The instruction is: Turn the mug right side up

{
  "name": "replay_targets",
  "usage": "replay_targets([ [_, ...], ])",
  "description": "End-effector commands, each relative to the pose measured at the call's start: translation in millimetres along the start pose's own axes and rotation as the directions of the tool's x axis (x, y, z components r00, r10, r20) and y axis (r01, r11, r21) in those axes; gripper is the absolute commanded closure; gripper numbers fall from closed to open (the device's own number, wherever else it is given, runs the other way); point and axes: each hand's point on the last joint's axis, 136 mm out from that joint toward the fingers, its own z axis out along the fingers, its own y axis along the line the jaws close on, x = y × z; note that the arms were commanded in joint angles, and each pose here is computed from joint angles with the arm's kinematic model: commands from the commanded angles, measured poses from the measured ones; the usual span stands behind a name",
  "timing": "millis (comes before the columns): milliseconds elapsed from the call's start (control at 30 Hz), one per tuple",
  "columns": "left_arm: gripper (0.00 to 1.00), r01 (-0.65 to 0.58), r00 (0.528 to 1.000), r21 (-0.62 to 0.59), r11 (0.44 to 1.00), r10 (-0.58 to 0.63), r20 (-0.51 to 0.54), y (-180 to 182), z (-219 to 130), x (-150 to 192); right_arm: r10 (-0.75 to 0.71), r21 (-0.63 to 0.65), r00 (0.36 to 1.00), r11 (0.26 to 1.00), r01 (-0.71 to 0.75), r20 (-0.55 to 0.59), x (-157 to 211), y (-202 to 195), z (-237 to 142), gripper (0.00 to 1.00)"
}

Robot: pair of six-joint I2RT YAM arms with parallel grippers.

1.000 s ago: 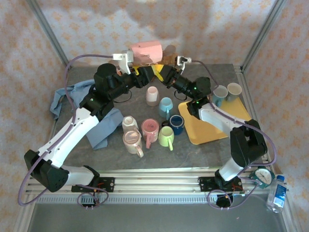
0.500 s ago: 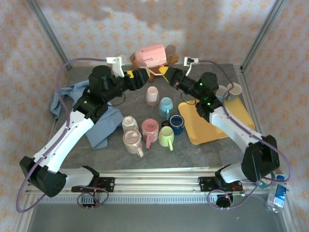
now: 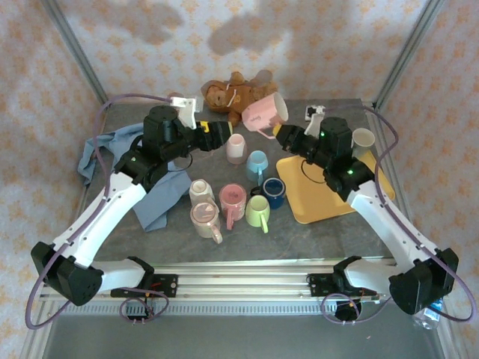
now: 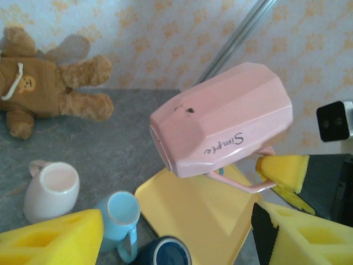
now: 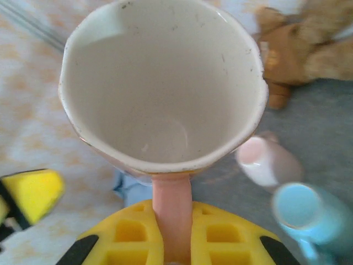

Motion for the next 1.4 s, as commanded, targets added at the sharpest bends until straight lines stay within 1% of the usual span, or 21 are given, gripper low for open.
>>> replay_targets([
  [0,0.29,-0.064,0.994,0.020,0.998,0.065,-0.089,-1,5,12,-0.123,0.109,0.988,0.988,0.113,0.098,-27,-1,-30,1.00],
  [167,0.30,-0.070,0.986,0.026,0.997,0.073,-0.148,4,15,26,-0.158,0.268,0.986,0.953,0.140,0.047,-15,-33,-41,1.00],
  [333,0.30,-0.068,0.982,0.038,0.997,0.073,-0.173,5,23,33,-0.181,0.427,0.983,0.888,0.168,-0.011,-4,-67,-56,1.00],
  [467,0.31,-0.093,0.975,0.053,0.994,0.102,-0.198,3,30,42,-0.172,0.564,0.983,0.806,0.181,-0.069,7,-99,-68,1.00],
  [567,0.31,-0.166,0.962,0.097,0.981,0.182,-0.204,-6,33,53,-0.160,0.648,0.982,0.739,0.184,-0.096,13,-121,-78,1.00],
  [667,0.31,-0.210,0.946,0.137,0.968,0.237,-0.223,-13,37,64,-0.152,0.730,0.983,0.661,0.175,-0.097,13,-144,-92,1.00],
  [800,0.32,-0.219,0.924,0.206,0.954,0.270,-0.269,-22,41,79,-0.136,0.829,0.989,0.545,0.126,-0.061,11,-175,-116,1.00],
  [900,0.34,-0.227,0.904,0.260,0.939,0.302,-0.303,-30,44,91,-0.113,0.878,0.993,0.472,0.080,-0.030,12,-198,-132,1.00],
  [967,0.34,-0.234,0.891,0.271,0.934,0.317,-0.324,-31,46,97,-0.092,0.897,0.996,0.440,0.042,-0.001,12,-212,-141,1.00],
  [1133,0.34,-0.237,0.872,0.290,0.927,0.335,-0.357,-35,52,107,-0.054,0.926,0.997,0.377,-0.034,0.059,12,-243,-160,1.00],
  [1200,0.34,-0.239,0.870,0.299,0.924,0.340,-0.358,-37,54,109,-0.042,0.935,0.996,0.349,-0.056,0.076,12,-254,-165,1.00],
  [1367,0.34,-0.240,0.868,0.309,0.920,0.346,-0.356,-40,60,113,-0.042,0.946,0.992,0.308,-0.098,0.116,8,-279,-171,1.00],
])
